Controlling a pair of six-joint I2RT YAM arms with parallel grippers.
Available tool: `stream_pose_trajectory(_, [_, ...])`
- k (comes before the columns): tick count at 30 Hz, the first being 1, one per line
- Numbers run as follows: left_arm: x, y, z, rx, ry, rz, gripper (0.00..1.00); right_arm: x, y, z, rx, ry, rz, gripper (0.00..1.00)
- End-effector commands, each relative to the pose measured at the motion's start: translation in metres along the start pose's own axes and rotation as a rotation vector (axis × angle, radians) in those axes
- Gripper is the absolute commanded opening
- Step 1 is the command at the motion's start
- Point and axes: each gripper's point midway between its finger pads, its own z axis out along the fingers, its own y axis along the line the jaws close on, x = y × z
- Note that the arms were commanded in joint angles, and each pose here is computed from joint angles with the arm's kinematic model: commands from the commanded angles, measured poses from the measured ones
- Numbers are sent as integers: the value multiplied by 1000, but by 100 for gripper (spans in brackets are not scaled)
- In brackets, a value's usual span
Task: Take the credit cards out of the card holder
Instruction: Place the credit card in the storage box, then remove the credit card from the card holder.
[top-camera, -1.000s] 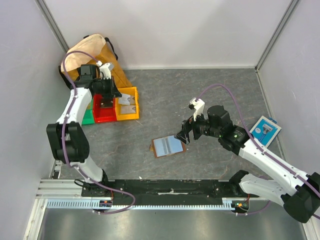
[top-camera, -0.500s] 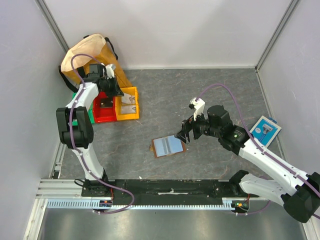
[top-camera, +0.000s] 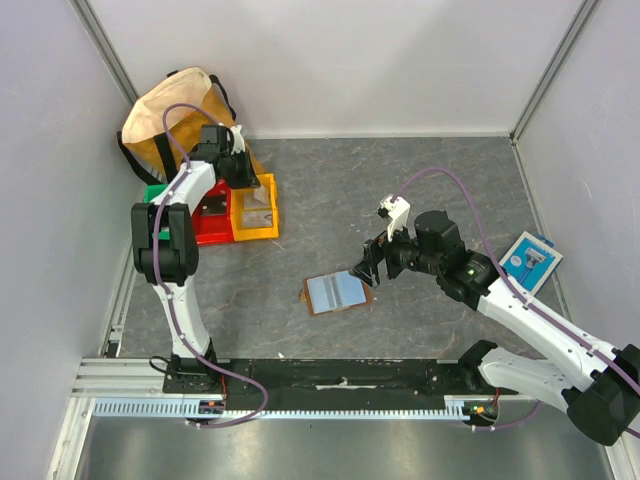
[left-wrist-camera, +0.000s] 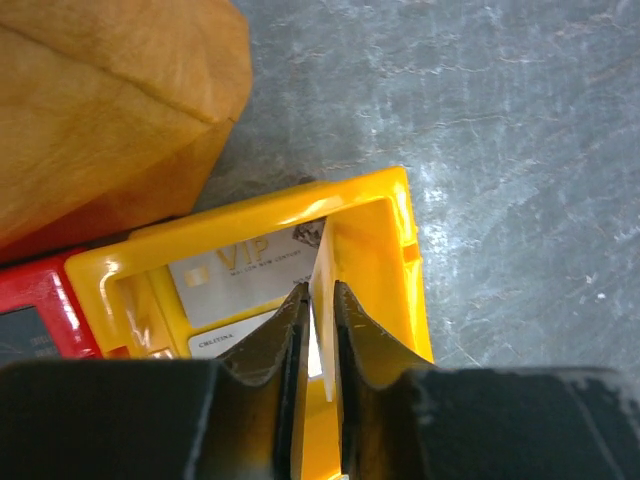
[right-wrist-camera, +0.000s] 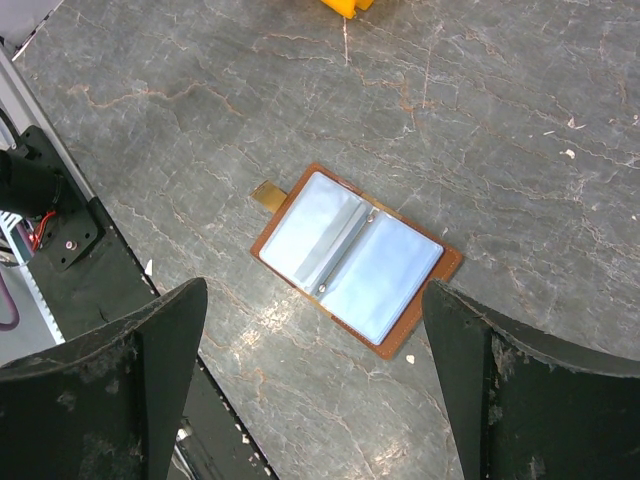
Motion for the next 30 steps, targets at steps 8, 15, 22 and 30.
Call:
stream_pose_trajectory(8, [-62,9,-57,-210,-173,56,43,-9,-6,-2,40,-32,-7,95])
stream_pose_trajectory(15, [-71,-48,-116,-125,-244,85,46,-6,-16,5,86,2,3,95])
stream_pose_trajectory(22, [2,-125,-160,48,-211,146,52,8,-24,19,121,58,19,95])
stream_pose_trajectory(30, [134,-170,-152,169,-69,159,64,31,-25,36,170,109,19,95])
